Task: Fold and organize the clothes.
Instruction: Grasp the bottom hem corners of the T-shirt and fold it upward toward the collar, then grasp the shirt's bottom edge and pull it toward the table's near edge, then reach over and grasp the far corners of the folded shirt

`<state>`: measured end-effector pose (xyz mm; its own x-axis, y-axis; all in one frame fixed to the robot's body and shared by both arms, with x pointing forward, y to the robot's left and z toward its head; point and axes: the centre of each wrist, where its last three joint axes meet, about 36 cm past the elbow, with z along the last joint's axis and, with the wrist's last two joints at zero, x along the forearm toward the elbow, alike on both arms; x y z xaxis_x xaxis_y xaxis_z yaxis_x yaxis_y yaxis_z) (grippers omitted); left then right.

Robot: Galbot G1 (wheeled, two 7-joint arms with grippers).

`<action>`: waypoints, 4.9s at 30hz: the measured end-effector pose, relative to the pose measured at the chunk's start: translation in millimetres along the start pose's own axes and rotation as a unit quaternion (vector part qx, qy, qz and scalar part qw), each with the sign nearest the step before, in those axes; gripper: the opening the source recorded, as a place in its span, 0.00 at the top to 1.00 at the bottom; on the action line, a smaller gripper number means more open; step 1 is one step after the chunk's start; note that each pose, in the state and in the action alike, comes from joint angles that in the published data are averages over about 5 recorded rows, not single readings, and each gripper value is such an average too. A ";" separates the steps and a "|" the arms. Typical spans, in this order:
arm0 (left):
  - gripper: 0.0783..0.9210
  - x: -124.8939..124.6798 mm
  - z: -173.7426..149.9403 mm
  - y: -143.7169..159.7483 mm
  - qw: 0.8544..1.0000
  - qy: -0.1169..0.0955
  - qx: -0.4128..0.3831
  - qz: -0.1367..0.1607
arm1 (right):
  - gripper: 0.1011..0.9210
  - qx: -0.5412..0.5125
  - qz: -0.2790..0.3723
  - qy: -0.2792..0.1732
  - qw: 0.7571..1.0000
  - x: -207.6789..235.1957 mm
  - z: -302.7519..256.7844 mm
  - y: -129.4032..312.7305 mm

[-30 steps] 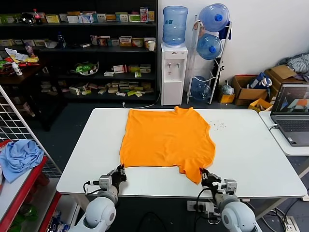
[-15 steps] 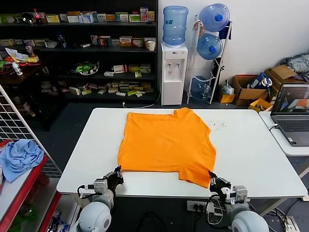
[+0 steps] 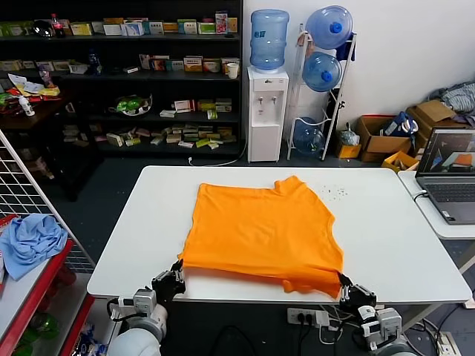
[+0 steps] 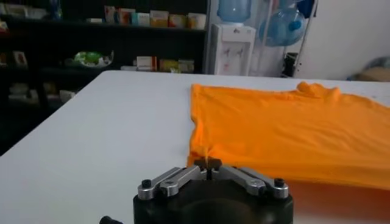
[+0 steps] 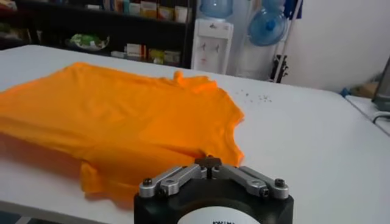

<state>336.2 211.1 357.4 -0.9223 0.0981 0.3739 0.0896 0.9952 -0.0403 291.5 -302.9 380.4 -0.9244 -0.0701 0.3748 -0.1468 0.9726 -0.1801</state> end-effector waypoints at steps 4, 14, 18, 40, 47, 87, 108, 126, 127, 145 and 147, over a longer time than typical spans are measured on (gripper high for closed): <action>0.98 -7.2 -0.7 -5.1 1.000 -0.026 -0.011 0.002 | 0.97 0.019 0.005 -0.028 0.999 -14.7 3.1 -5.3; 0.98 -47.6 2.3 -10.7 0.998 -0.055 -0.031 -0.007 | 0.97 0.048 0.019 -0.093 0.994 -75.3 7.6 -20.4; 0.98 -67.3 1.3 -12.2 0.998 -0.057 -0.039 -0.010 | 0.97 0.053 0.019 -0.106 0.993 -102.8 7.2 -23.3; 0.62 -98.3 0.1 -0.8 0.998 -0.041 -0.046 -0.001 | 0.58 0.012 0.006 -0.011 1.000 -141.8 -5.2 -29.9; 0.38 -85.9 -4.0 5.3 1.000 -0.011 -0.019 0.002 | 0.33 -0.002 0.003 0.042 0.999 -113.3 -6.1 -35.5; 0.87 -83.6 -1.1 20.8 0.996 0.079 0.037 0.020 | 0.97 -0.010 -0.006 0.096 0.995 -93.0 8.6 -46.5; 0.98 -25.0 -9.8 31.6 0.995 0.091 0.017 0.034 | 0.97 0.008 0.000 0.123 0.992 -30.8 0.5 -49.0; 0.47 9.5 -28.7 30.7 0.995 0.095 -0.012 0.036 | 0.38 -0.005 -0.001 0.110 0.994 -16.2 -40.3 -53.7; 0.43 8.2 -30.5 30.6 0.995 0.091 -0.013 0.038 | 0.35 -0.009 -0.002 0.106 0.994 -19.0 -42.9 -55.5; 0.12 -95.1 -82.3 25.0 0.998 0.030 -0.014 0.055 | 0.12 -0.090 -0.032 0.055 0.994 -139.2 -86.8 -83.7; 0.12 -111.3 -88.4 23.4 0.998 0.028 -0.014 0.055 | 0.12 -0.095 -0.036 0.054 0.993 -156.2 -93.3 -85.6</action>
<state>474.2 223.8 396.7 -0.8834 0.2068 0.4205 0.2006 0.9779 -0.0594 481.3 -354.5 422.1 -0.8687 -0.1276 0.4787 -0.1335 0.9908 0.0218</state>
